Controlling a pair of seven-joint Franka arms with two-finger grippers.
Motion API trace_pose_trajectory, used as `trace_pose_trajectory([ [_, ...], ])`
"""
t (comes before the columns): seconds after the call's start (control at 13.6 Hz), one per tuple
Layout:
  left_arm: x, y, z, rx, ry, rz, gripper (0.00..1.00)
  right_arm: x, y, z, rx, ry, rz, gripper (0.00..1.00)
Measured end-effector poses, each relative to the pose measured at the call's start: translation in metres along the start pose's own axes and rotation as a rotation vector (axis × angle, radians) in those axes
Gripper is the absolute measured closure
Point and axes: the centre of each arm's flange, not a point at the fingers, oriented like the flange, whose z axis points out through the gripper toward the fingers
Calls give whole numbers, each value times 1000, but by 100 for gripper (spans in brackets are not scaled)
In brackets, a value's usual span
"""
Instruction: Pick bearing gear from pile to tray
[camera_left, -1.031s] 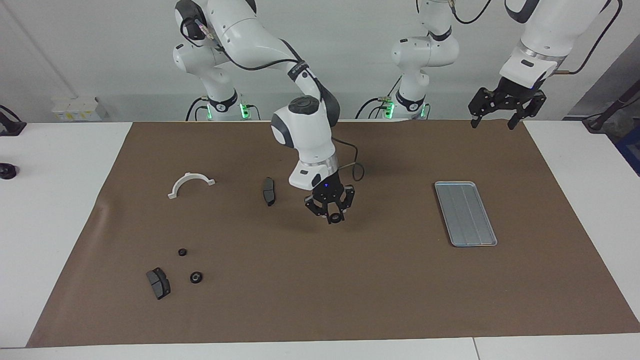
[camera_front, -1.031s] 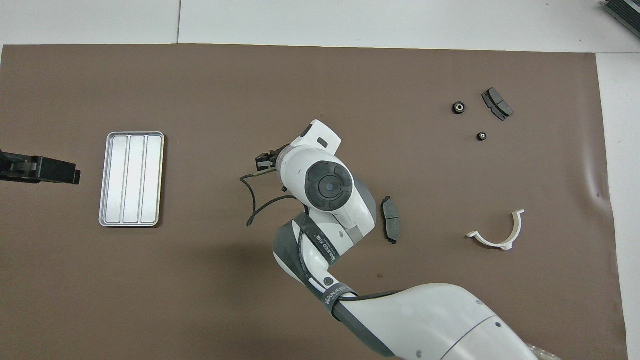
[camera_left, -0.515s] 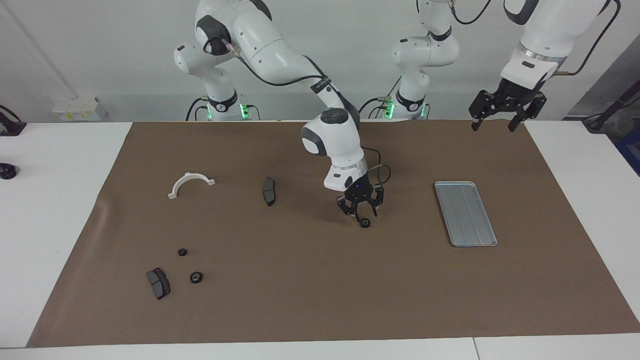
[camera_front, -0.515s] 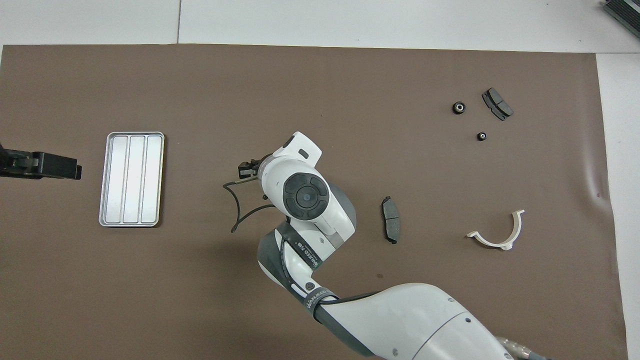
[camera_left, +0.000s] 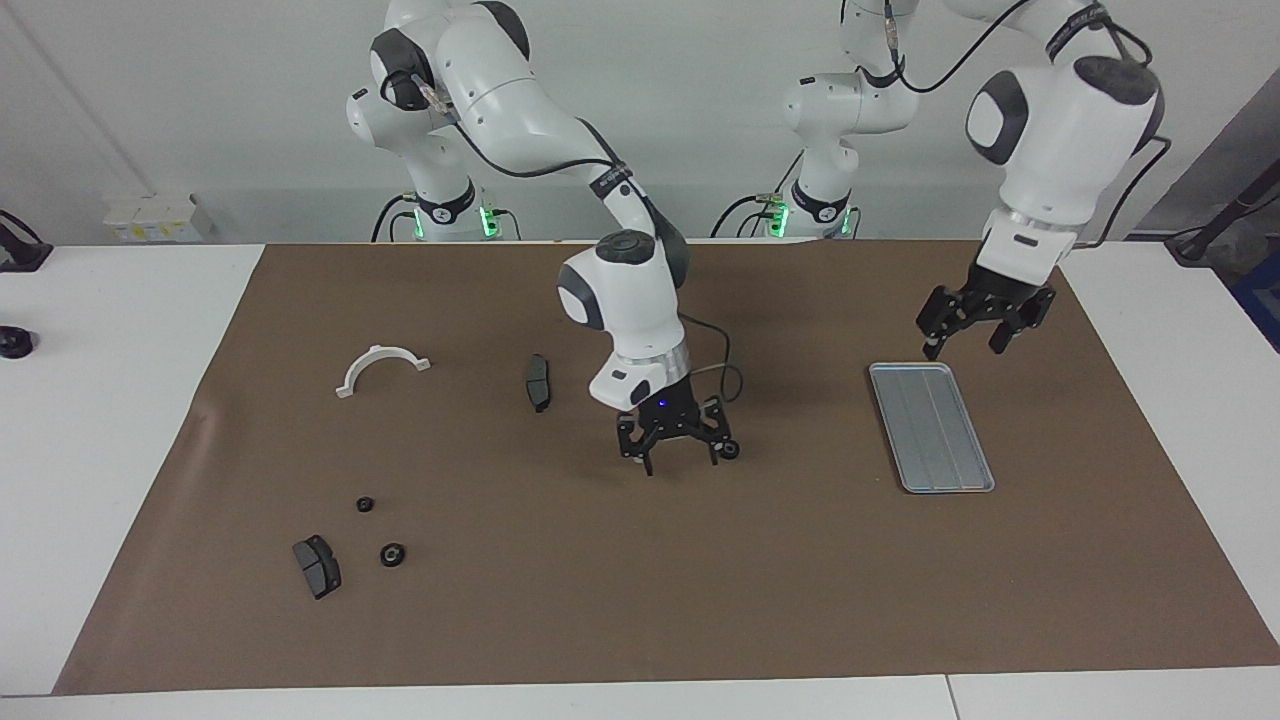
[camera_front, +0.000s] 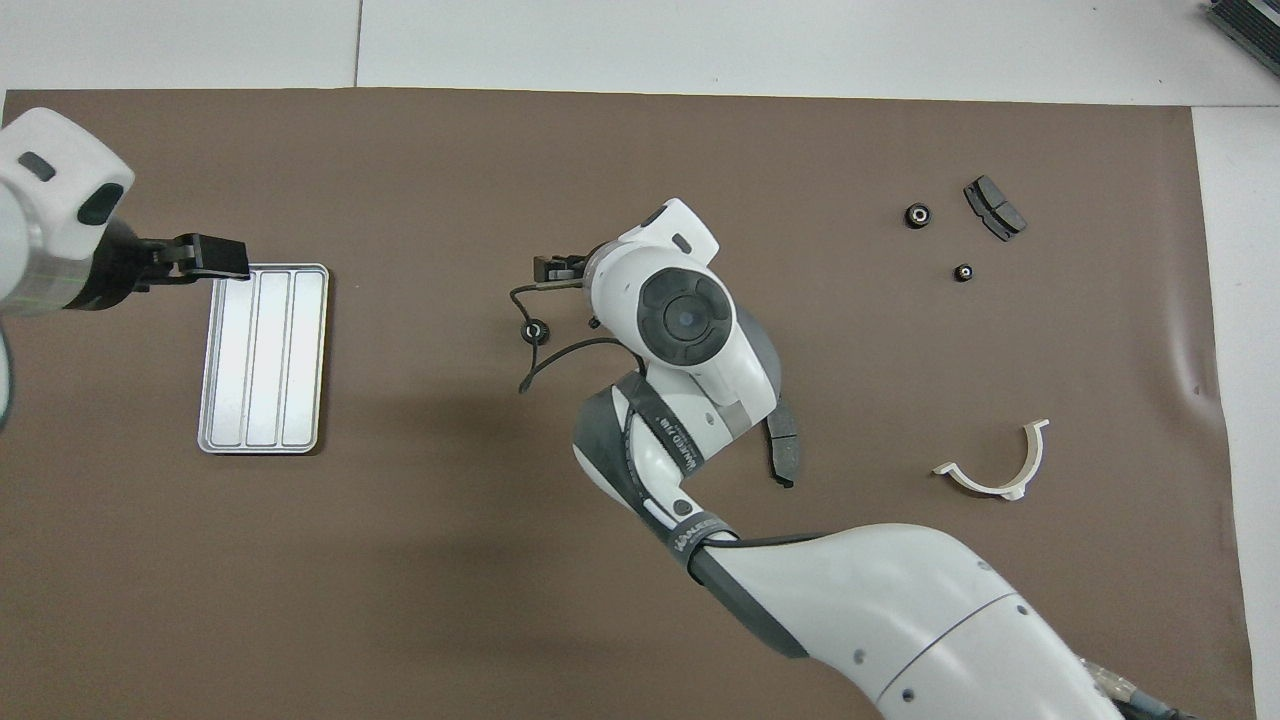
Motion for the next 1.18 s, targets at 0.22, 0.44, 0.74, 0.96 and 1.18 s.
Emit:
trace_pose_trajectory([
  [0.22, -22, 79, 69, -40, 13, -100, 0, 56, 116, -21, -100, -56, -45, 4],
  [0.44, -60, 151, 116, 22, 23, -184, 0, 83, 229, -28, -160, -97, -65, 5],
  [0.74, -101, 216, 191, 46, 19, -250, 0, 90, 309, -30, -194, -140, -67, 8],
  [0.96, -109, 229, 208, 33, 16, -265, 22, 84, 328, -13, -202, -168, -48, 11],
  [1.18, -106, 226, 208, 35, 21, -268, 42, 79, 349, 5, -206, -174, -50, 14],
])
